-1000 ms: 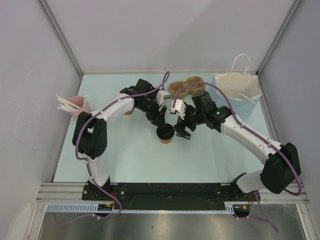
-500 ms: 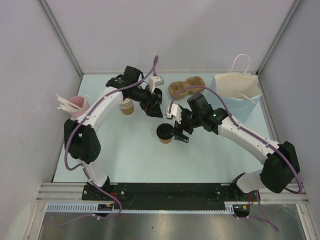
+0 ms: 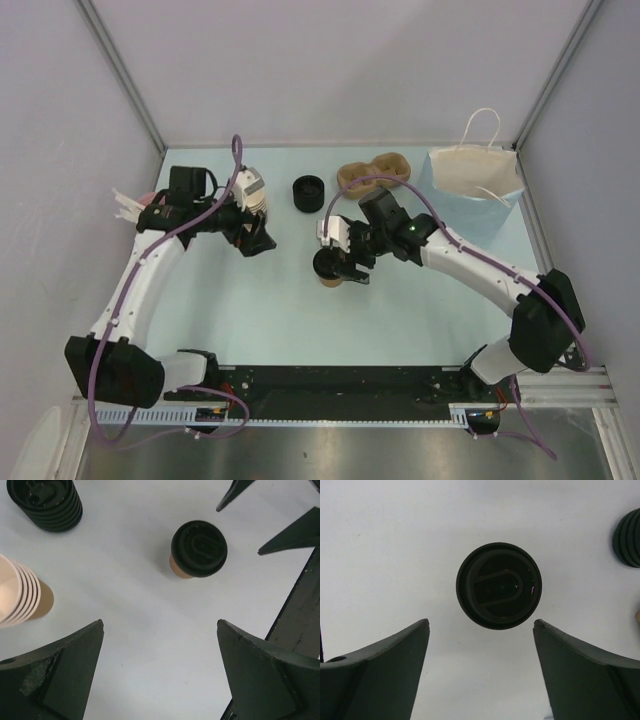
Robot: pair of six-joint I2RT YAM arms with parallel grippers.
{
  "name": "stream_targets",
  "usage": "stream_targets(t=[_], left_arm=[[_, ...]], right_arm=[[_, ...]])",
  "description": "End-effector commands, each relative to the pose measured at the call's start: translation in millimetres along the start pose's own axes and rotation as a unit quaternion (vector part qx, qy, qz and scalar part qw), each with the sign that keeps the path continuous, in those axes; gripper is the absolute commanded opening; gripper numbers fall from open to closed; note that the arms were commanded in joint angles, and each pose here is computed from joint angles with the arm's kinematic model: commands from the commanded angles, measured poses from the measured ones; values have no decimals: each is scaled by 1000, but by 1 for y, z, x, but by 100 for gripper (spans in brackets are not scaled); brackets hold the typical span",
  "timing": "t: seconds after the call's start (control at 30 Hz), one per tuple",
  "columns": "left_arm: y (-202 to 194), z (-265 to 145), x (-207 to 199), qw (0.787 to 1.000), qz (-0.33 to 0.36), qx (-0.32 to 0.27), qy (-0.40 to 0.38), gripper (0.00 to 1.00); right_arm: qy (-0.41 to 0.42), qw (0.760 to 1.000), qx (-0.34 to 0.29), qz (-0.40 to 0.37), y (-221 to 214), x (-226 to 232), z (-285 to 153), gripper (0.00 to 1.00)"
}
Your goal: Pack the takeout coffee
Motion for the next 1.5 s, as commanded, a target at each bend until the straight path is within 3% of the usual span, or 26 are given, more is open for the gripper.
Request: stream_targets(t=[0.0,0.63,0.73,0.93,1.2,1.47], left_arm=[[-14,-8,12,999,15,-15,38,100],[-32,-6,24,999,-31,-26,25,100],[-33,-4,25,999,-33,-26,22,100],[-36,-1,26,999,-38,-24,19,100],[-37,1,27,999,-41,-23,15,100],[-38,2,28,999,-44,-21,14,100]], right_arm=[[38,998,-49,-20,19,-11,8,85],[94,995,-21,-17,10,-2,39,61],[91,996,-13,-22,8,-3,44,51],[84,996,10,-28,2,-2,54,40],[73,996,32,-41,-1,-2,55,33],[58,996,45,-47,1,-6,49,11]])
Point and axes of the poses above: each gripper's point midway between its finger pads, its own z axis out along the fingers, its own x axis along the line the jaws close on, y = z × x, the point moved 3 cm from there along -z, back along the fingers, and after that the axes turned 3 degrees about -z, right-handed, at the moved point
